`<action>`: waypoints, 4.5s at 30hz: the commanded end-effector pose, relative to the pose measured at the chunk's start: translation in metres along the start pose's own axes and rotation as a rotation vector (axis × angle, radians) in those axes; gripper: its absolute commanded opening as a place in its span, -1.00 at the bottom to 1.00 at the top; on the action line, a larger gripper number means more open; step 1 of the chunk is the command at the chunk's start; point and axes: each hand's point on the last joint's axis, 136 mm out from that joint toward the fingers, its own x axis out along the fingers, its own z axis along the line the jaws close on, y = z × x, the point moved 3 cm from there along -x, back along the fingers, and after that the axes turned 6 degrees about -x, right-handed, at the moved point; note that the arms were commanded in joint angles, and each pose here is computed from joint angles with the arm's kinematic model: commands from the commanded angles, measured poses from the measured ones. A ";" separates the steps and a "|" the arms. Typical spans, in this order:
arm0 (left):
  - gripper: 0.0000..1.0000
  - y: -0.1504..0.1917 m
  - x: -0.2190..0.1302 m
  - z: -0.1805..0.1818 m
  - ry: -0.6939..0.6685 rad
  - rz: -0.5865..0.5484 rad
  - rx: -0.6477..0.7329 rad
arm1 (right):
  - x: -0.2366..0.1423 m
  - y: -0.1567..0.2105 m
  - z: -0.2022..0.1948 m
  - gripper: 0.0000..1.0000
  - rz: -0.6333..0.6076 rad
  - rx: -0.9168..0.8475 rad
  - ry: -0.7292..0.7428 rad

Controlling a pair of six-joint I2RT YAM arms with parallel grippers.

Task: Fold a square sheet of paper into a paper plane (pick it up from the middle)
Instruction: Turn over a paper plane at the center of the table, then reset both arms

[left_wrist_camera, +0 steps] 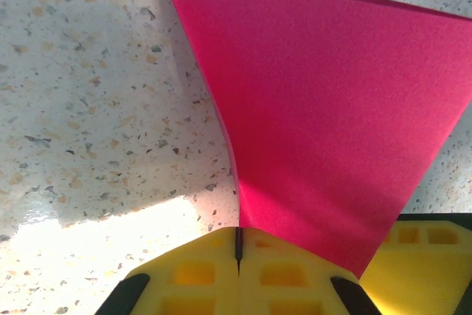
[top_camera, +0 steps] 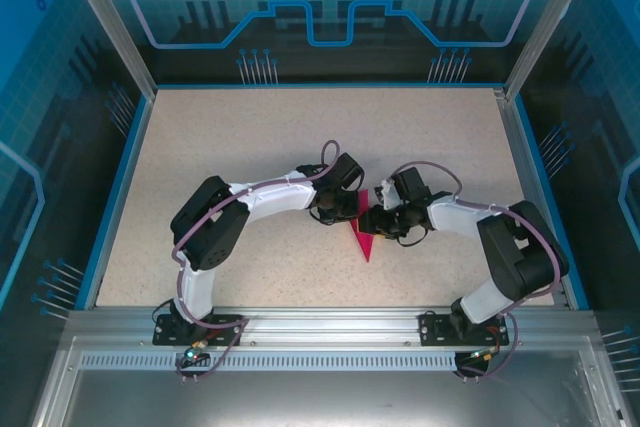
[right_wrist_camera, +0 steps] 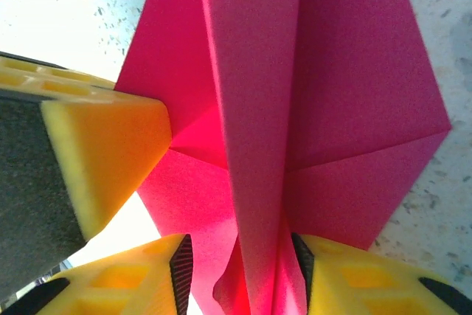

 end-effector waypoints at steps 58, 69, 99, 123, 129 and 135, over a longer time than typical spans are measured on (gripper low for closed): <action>-0.07 -0.019 -0.101 0.115 0.061 -0.309 -0.325 | 0.047 -0.035 0.028 -0.44 0.121 -0.007 0.679; -0.06 -0.020 -0.097 0.110 0.062 -0.286 -0.314 | 0.061 -0.023 0.009 -0.32 0.185 0.001 0.708; -0.09 -0.028 -0.118 0.105 0.067 -0.347 -0.268 | -0.020 -0.058 0.076 -0.06 0.012 -0.201 0.611; 0.97 -0.042 -0.189 0.157 -0.212 -0.737 -0.094 | -0.224 -0.047 -0.057 0.99 -0.668 -0.199 1.078; 0.97 -0.048 -0.206 0.190 -0.365 -0.835 -0.101 | -0.193 -0.049 -0.090 0.99 -0.730 -0.275 0.969; 0.97 -0.059 -0.217 0.226 -0.415 -0.877 -0.171 | -0.161 -0.058 -0.107 0.99 -0.665 -0.315 0.931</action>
